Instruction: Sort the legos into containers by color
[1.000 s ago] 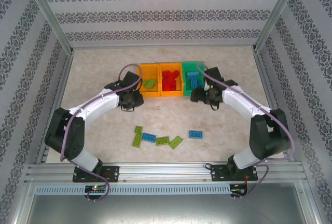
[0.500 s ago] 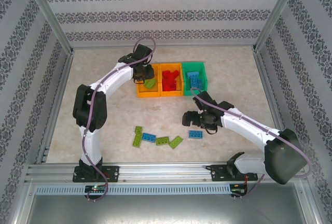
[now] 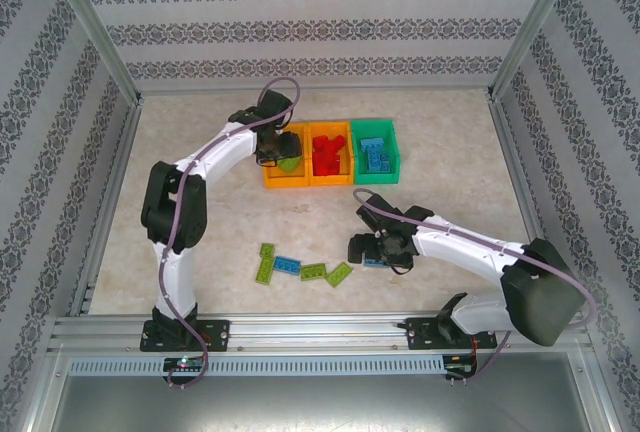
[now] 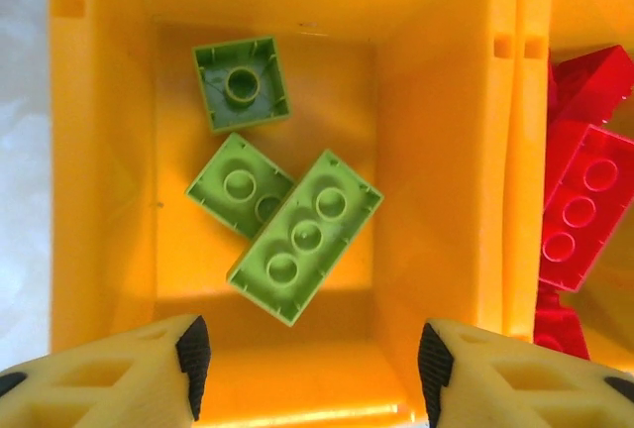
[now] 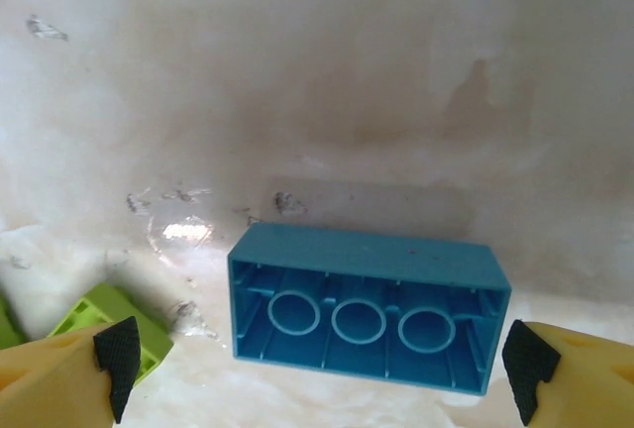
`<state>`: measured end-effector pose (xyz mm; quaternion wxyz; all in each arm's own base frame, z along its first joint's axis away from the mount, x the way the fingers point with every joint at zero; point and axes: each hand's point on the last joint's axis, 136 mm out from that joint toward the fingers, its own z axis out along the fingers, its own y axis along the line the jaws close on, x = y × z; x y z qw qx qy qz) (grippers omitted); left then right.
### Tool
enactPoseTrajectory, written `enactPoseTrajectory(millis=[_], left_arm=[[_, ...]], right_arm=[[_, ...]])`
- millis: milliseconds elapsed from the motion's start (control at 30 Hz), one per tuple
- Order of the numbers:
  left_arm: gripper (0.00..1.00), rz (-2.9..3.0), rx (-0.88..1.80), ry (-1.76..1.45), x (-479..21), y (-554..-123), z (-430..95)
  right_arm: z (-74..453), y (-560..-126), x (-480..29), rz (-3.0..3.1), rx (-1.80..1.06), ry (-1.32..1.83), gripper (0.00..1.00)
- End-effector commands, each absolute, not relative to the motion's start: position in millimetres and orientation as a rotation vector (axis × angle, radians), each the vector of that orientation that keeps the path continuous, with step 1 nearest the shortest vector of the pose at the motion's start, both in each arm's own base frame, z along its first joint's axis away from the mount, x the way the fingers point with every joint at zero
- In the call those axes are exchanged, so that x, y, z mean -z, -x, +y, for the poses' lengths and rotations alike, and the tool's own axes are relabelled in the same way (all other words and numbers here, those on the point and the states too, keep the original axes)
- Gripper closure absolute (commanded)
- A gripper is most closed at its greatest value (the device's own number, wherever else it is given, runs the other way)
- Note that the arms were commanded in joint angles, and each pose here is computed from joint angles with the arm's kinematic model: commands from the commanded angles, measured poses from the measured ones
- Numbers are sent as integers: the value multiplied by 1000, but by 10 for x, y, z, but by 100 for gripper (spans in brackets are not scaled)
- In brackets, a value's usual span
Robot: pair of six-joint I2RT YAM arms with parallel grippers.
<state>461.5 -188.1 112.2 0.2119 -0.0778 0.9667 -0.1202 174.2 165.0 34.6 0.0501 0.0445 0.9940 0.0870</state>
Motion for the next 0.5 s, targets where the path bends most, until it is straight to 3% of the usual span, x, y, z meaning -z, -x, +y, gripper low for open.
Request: enactPoseTrajectory(millis=[0,167,467], left_arm=[[38,2620,366,195,-1411,-4533,-1848],[35,2594,383,210,-1481,-4366,-1778],[34,2586,385,225,-1516,-4126,-1675]], right_arm=[[1576,-1708,-236,3050,-170,-146,5],[1546,-1729,-151,3066,-107,-128,13],[1575,-1975,-347,2987,-89,-77,38]])
